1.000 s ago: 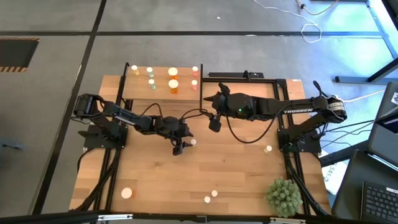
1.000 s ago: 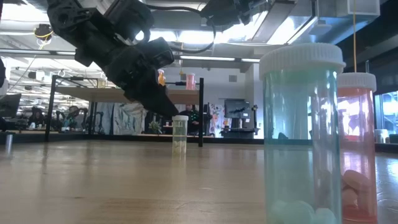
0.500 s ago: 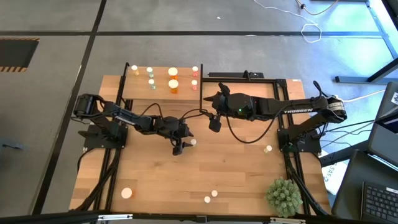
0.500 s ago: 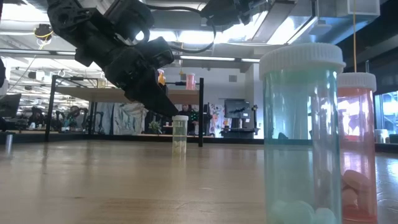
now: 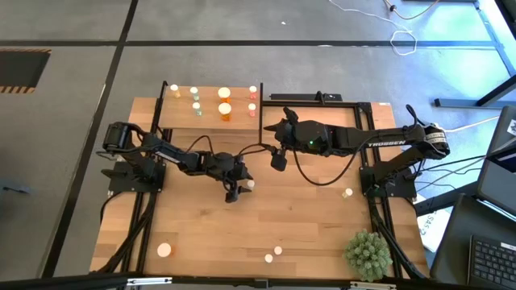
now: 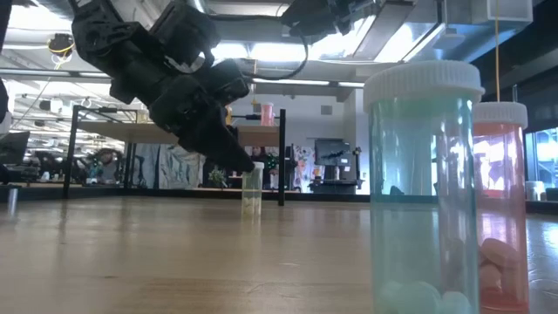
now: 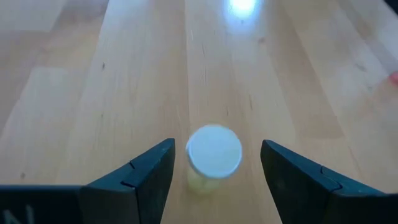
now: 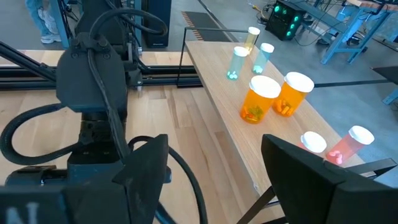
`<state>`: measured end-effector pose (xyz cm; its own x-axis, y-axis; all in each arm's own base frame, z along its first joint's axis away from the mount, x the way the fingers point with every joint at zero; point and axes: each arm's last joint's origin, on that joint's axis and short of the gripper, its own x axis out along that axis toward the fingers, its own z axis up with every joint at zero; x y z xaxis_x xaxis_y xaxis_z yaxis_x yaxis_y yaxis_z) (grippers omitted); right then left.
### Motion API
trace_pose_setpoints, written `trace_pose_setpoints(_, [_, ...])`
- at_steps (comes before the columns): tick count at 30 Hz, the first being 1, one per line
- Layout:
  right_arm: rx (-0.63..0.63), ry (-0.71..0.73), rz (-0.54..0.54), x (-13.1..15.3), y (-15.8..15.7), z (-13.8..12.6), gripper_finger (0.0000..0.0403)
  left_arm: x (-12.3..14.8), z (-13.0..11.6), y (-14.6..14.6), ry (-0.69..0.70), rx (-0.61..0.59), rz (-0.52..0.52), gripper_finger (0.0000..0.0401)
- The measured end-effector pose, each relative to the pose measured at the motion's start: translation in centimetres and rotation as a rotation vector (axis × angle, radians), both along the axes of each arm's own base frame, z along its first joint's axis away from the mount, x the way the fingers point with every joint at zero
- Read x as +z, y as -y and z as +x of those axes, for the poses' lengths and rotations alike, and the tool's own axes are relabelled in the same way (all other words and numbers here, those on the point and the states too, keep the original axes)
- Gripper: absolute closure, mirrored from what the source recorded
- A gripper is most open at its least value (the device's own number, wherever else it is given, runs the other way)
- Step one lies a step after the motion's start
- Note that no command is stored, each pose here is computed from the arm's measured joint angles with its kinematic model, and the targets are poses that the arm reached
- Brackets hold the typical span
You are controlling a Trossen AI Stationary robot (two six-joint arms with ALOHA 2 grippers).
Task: Pick and place medicine bottles onto shelf by color
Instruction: Put the left small yellow pill on the shelf aligned with the yellow pill on the shelf
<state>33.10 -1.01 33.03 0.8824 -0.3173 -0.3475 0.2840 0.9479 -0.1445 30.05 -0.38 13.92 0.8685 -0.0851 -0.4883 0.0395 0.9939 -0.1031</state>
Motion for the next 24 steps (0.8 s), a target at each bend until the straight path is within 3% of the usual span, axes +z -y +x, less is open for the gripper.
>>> trace_pose_setpoints(7, [0.000, 0.000, 0.000, 0.00, 0.00, 0.00, 0.0142, -0.19, -0.12, 0.08, -0.031, 0.046, -0.083, 0.0168])
trace_pose_setpoints(24, [0.000, 0.000, 0.000, 0.00, 0.00, 0.00, 0.0142, -0.18, -0.10, 0.07, -0.023, 0.035, -0.035, 0.0175])
